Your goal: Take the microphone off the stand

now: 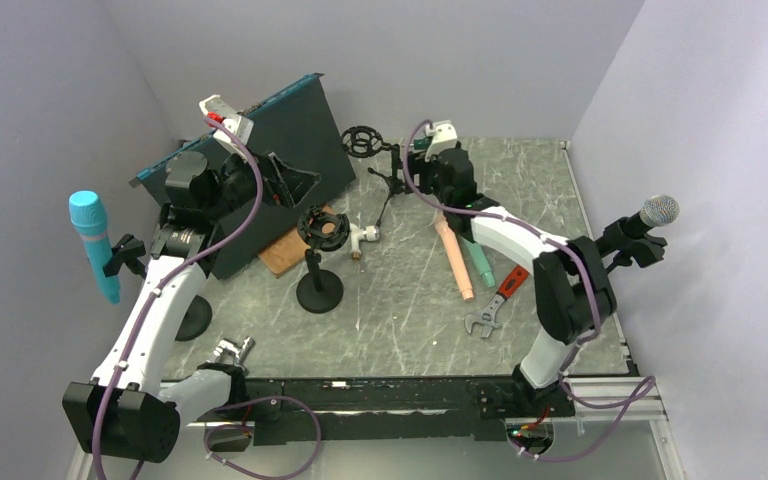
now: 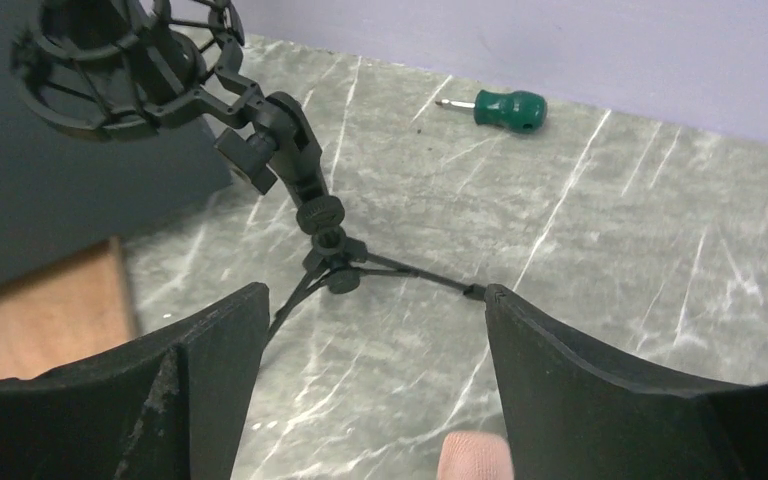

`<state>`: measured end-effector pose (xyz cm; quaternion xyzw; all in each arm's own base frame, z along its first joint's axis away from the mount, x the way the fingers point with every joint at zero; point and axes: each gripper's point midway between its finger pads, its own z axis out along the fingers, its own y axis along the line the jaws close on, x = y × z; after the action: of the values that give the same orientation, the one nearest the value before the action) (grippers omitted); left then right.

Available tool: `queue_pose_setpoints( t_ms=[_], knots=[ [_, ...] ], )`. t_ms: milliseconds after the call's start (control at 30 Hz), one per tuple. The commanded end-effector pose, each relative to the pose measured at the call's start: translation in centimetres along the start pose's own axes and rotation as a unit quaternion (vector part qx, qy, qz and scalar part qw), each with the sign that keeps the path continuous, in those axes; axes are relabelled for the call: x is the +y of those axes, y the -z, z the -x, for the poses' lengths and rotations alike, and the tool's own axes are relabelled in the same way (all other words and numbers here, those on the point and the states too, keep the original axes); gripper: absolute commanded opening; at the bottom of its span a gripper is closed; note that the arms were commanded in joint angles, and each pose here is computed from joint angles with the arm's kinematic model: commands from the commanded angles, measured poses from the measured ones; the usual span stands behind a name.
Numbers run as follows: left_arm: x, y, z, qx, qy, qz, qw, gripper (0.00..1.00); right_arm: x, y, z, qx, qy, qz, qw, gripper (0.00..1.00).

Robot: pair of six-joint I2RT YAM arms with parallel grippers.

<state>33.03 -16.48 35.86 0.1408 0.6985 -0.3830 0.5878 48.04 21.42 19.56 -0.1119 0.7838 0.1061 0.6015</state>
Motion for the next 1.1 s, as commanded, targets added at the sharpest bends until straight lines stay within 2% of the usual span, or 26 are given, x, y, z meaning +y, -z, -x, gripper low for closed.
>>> queue_pose_setpoints(
  t_ms=[0, 133, 333, 433, 600, 700, 900, 1067],
  knots=[
    [-1.3, 0.3, 1.2, -0.021, -0.013, -0.023, 0.999, 0.96, 2.0, 3.7, -0.8, 0.053, -0.091, 0.044, 0.993, 0.91],
    [-1.5, 0.1, 0.9, -0.015, -0.016, -0.024, 0.999, 0.97, 3.1, 7.2, -3.1, 0.095, -0.146, 0.072, 0.982, 0.99],
    [-2.7, -0.7, -0.4, 0.009, -0.045, -0.025, 0.999, 0.98, 5.9, 11.6, -5.3, 0.159, -0.205, 0.138, 0.956, 1.0],
    [-3.4, -1.1, -1.5, 0.028, -0.072, -0.017, 0.997, 0.98, 7.2, 13.4, -5.2, 0.163, -0.213, 0.165, 0.949, 1.0],
    [-4.0, -1.3, -3.0, 0.048, -0.137, 0.019, 0.989, 0.98, 7.9, 16.1, -4.5, 0.152, -0.191, 0.172, 0.954, 1.0],
    [-3.5, -0.8, -3.0, 0.059, -0.147, 0.056, 0.986, 0.98, 7.6, 17.6, -4.8, 0.15, -0.183, 0.171, 0.956, 1.0],
    [-3.2, 4.5, -2.2, 0.08, -0.124, 0.129, 0.981, 0.97, 7.0, 19.9, -5.1, 0.134, -0.176, 0.174, 0.96, 1.0],
    [-3.8, 11.5, -0.2, 0.049, -0.119, 0.191, 0.973, 0.99, 8.0, 20.5, -4.8, 0.121, -0.189, 0.205, 0.953, 1.0]
  ],
)
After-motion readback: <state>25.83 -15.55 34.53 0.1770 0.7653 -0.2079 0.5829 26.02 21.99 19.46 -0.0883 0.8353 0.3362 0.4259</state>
